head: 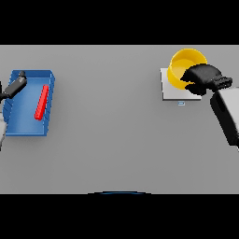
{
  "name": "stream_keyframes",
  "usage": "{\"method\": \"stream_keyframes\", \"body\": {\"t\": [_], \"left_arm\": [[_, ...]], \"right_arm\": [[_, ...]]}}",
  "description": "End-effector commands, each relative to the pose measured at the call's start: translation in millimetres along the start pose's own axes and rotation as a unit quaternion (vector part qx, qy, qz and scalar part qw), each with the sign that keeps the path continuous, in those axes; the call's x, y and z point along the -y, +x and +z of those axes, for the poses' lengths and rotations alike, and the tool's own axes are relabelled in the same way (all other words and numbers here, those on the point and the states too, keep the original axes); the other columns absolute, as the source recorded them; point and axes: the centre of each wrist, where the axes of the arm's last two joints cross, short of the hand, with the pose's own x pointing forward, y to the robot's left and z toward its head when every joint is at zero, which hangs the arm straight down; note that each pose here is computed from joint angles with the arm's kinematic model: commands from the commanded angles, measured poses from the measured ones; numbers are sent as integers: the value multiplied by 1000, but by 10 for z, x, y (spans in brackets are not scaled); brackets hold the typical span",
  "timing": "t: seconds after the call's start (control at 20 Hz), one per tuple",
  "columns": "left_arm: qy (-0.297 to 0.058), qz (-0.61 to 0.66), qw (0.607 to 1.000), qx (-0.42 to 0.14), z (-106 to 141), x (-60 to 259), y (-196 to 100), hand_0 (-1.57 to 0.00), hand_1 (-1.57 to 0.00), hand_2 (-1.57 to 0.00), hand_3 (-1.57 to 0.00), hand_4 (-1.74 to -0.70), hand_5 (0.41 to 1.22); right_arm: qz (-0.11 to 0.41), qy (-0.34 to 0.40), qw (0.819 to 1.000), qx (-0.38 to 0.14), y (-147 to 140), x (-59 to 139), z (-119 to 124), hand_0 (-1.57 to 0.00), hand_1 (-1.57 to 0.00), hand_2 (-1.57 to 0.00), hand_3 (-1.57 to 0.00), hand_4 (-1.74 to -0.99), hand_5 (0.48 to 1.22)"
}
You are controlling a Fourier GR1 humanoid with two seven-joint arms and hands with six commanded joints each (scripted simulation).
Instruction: Pick up the red beaker and tilt it to pour out 1 green nut into yellow bowl. Pick up the yellow bowl and place it on the metallic measuring scale.
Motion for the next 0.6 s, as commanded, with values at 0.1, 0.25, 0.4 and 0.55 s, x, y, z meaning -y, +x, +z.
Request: {"method": "stream_keyframes", "body": {"t": [0.1, 0.25, 0.4, 0.55], "left_arm": [[4, -1, 1000, 1, -15, -15, -23, 1, 1, 1, 1, -726, 673], [4, -5, 1000, 7, -19, -5, 21, 1, 1, 1, 1, -722, 668], [2, -5, 1000, 7, -4, -5, 24, 1, 1, 1, 1, -724, 671], [3, -4, 1000, 1, -30, 43, 40, 1, 1, 1, 1, -719, 668]], "right_arm": [[-17, -4, 1000, 2, -50, -56, -26, -1571, -1571, -1345, -1403, -1741, 1221], [-23, 1, 1000, 6, -18, -122, -88, -1464, -1571, -1335, -1451, -1741, 1221], [-29, 1, 1000, 9, -4, -106, -76, -1492, -1484, -1450, -1097, -1737, 1221], [-24, 7, 1000, 2, -4, -55, -65, -990, -882, -921, -796, -1629, 1080]]}}
